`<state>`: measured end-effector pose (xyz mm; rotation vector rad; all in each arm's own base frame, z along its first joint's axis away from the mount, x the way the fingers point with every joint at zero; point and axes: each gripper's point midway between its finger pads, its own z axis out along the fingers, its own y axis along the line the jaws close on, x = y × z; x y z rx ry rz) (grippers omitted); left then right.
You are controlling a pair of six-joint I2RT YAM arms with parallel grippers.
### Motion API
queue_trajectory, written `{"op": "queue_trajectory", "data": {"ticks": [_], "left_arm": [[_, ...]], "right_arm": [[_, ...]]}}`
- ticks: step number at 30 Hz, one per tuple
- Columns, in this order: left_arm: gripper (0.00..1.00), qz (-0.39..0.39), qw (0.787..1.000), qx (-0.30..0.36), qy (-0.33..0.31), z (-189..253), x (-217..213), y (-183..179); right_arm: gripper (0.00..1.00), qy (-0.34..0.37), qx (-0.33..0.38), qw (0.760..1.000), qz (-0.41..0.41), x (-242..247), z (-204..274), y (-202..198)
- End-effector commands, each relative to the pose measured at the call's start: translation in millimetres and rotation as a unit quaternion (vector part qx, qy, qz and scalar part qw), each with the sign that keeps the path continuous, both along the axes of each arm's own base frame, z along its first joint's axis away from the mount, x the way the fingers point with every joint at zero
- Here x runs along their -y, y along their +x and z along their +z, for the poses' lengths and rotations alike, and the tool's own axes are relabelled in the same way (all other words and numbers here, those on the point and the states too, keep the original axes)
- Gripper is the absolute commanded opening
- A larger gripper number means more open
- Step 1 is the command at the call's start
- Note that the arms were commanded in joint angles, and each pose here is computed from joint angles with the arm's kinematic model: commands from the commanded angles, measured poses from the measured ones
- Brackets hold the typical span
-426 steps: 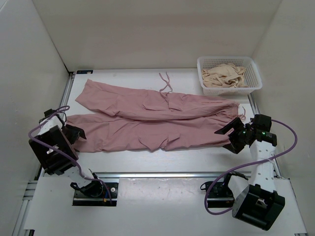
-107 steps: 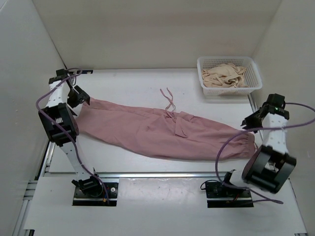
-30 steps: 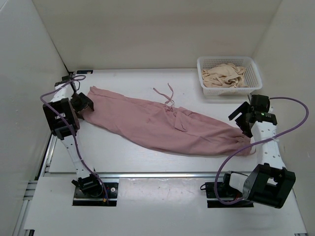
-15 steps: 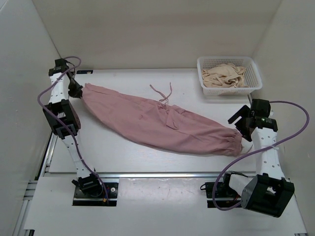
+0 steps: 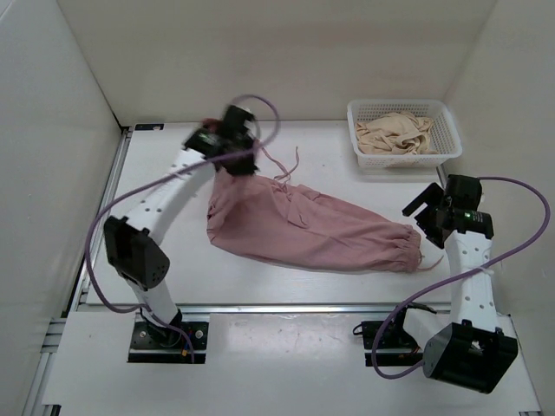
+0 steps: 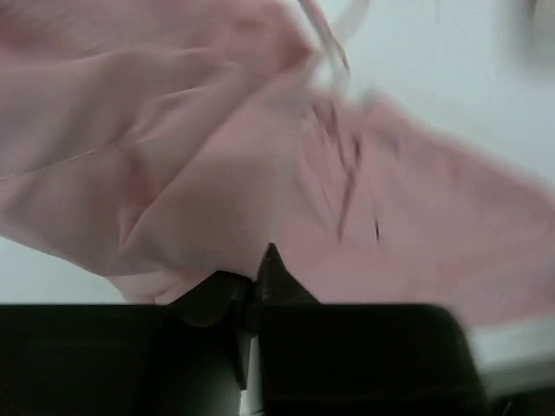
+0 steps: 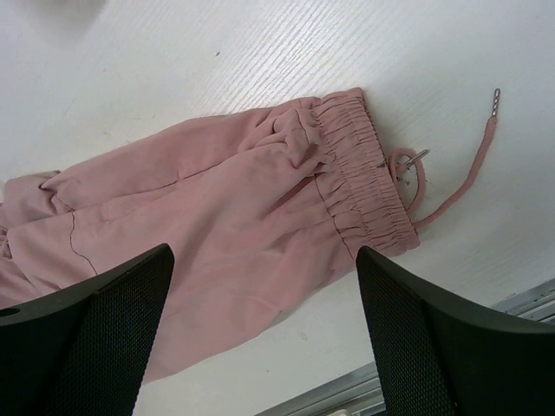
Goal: Fold and stack the trousers
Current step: Fold the trousers
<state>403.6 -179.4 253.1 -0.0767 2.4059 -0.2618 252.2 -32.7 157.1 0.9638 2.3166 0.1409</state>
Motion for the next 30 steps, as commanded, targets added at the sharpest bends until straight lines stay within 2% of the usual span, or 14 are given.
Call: {"op": "queue_trajectory", "data": {"ticks": [1,2,3,6,9,13,14,17,20,21,22,23,26,30], "left_arm": [[0.28,-0.027,0.994,-0.096,0.033,-61,45,-68],[0.82,-0.040,0.990,-0.124,0.051,-84,51,-85],[0.99,-0.049,0.986,-0.144,0.062,-97,58,-96],[1.00,-0.057,0.981,-0.152,0.104,-105,65,-106],[1.00,-0.048,0.986,-0.107,0.122,-69,63,-91],[0.40,-0.057,0.989,-0.058,0.120,-34,65,-75],[0.11,-0.064,0.989,-0.054,0.123,-35,67,-72],[0.10,-0.095,0.985,-0.064,0.131,-46,83,-66],[0.37,-0.141,0.975,-0.082,0.150,-68,114,-68],[0.50,-0.185,0.965,-0.089,0.160,-75,133,-80],[0.91,-0.208,0.957,-0.100,0.173,-91,150,-80],[0.99,-0.219,0.952,-0.110,0.182,-100,160,-85],[0.96,-0.229,0.936,-0.122,0.237,-123,173,-97],[0.89,-0.210,0.940,-0.134,0.234,-144,175,-98]], "right_arm": [[0.90,-0.007,0.025,1.000,0.005,-1,22,-2],[0.90,-0.007,0.027,1.000,0.005,-2,21,-5],[0.90,-0.011,0.026,1.000,0.002,0,21,-5],[0.90,-0.013,0.021,1.000,0.006,0,18,-9],[0.90,-0.012,0.016,1.000,0.006,-1,17,-11],[0.90,-0.021,0.026,0.999,0.007,0,23,-16],[0.90,-0.021,0.026,0.999,0.007,-1,24,-19],[0.90,-0.023,0.026,0.999,0.010,0,24,-19],[0.90,-0.021,0.016,1.000,0.010,-1,18,-23],[0.90,-0.021,0.016,1.000,0.010,-1,18,-23],[0.90,-0.017,0.012,1.000,0.013,-3,15,-24],[0.90,-0.017,0.012,1.000,0.013,-3,15,-24],[0.90,-0.020,0.011,1.000,0.011,-2,13,-26],[0.90,-0.026,0.005,1.000,0.012,0,12,-28]]}}
